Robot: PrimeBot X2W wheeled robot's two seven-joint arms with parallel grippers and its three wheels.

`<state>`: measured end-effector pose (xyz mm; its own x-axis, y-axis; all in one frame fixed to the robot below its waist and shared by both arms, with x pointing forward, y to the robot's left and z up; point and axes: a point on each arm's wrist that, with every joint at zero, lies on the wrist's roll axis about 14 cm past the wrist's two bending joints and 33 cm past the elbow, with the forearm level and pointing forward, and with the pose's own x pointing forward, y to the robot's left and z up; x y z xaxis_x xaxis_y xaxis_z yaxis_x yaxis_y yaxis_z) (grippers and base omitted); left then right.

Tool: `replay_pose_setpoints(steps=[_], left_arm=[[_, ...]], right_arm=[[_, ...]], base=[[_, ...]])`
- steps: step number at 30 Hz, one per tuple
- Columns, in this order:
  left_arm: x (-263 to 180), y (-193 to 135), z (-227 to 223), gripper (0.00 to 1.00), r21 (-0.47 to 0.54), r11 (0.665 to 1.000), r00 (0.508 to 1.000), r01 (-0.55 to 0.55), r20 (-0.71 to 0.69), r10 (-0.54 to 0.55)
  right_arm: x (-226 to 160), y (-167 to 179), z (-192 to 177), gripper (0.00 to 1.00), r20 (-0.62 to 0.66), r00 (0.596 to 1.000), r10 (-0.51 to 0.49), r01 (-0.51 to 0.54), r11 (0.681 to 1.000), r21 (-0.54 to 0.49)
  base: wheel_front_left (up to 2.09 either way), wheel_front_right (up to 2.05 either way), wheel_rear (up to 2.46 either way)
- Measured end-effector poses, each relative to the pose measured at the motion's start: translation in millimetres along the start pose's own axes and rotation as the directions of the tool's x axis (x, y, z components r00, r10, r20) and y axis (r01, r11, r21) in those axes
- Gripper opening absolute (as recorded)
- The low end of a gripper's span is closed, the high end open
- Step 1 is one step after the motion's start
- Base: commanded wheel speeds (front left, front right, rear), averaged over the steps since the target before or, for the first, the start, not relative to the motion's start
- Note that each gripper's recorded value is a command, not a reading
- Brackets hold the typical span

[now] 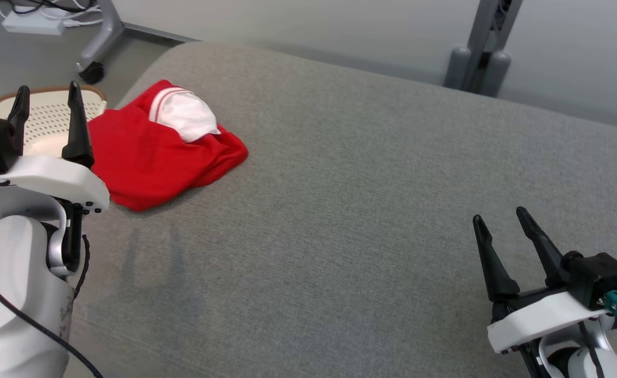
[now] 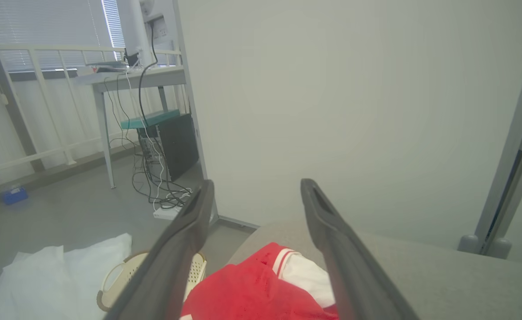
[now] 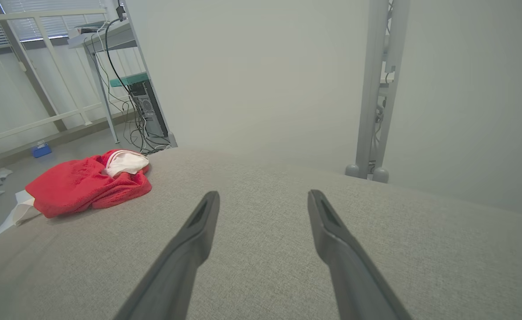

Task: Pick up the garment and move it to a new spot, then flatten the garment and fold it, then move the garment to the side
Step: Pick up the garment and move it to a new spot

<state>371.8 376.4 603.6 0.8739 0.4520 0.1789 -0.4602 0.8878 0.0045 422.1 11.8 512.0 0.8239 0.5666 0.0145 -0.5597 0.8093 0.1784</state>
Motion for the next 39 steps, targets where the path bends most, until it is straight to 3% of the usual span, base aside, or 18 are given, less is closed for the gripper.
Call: replay_pose_setpoints(steps=[6,12,18,21,22,23,24,26,30,32,39], left_arm=[[19.7,-8.5,-99.2,1.00,-0.007,1.000,0.947,-0.003,-0.320,0.001],[9.4,-23.1,-187.7,1.00,-0.032,0.999,0.819,-0.020,-0.573,-0.002],[-10.5,-32.7,-244.5,1.00,-0.049,0.998,0.682,-0.046,-0.732,-0.005],[-13.5,-37.6,-256.5,1.00,-0.050,0.997,0.652,-0.051,-0.758,-0.005],[-12.7,-38.8,-258.1,0.85,-0.052,0.997,0.652,-0.050,-0.758,-0.007],[-12.7,-39.8,-259.8,0.21,-0.054,0.997,0.646,-0.052,-0.763,-0.007],[-11.9,-40.6,-260.4,0.00,-0.055,0.997,0.645,-0.050,-0.764,-0.010],[-6.7,-38.1,-256.7,0.00,-0.047,0.998,0.668,-0.052,-0.745,0.000],[16.5,-29.4,-231.6,0.00,-0.021,0.998,0.764,-0.062,-0.645,0.034],[37.5,-22.1,-202.0,0.00,-0.004,0.998,0.839,-0.068,-0.541,0.055],[77.7,-20.6,-107.2,0.00,-0.008,0.999,0.965,-0.051,-0.257,0.047]], right_arm=[[3.1,-35.6,-14.5,1.00,-0.026,0.996,-0.081,0.081,0.997,0.009],[5.1,-67.1,-36.8,1.00,-0.069,0.988,-0.140,0.141,0.990,0.016],[8.2,-82.4,-51.4,1.00,-0.097,0.982,-0.160,0.162,0.987,0.020],[7.8,-88.0,-53.6,1.00,-0.101,0.980,-0.169,0.172,0.985,0.018],[6.8,-89.9,-54.8,1.00,-0.105,0.979,-0.173,0.175,0.984,0.018],[5.9,-91.8,-55.4,1.00,-0.107,0.978,-0.177,0.179,0.984,0.016],[5.1,-93.6,-55.4,1.00,-0.107,0.978,-0.181,0.184,0.983,0.014],[4.1,-95.6,-54.6,1.00,-0.106,0.977,-0.187,0.189,0.982,0.011],[1.6,-97.8,-48.8,1.00,-0.095,0.975,-0.199,0.201,0.980,0.005],[-0.4,-95.9,-42.0,1.00,-0.078,0.976,-0.203,0.204,0.979,0.003],[-7.5,-82.2,-19.3,1.00,-0.029,0.981,-0.192,0.192,0.981,-0.010]], base=[[0.00,0.00,0.00],[0.00,0.00,0.00],[0.00,0.00,0.00],[0.00,0.00,0.00],[0.00,0.00,0.00],[0.00,0.00,0.00],[0.00,0.00,0.00],[0.00,0.00,0.00],[0.00,0.00,0.00],[0.00,0.00,0.00],[0.00,0.00,0.00]])
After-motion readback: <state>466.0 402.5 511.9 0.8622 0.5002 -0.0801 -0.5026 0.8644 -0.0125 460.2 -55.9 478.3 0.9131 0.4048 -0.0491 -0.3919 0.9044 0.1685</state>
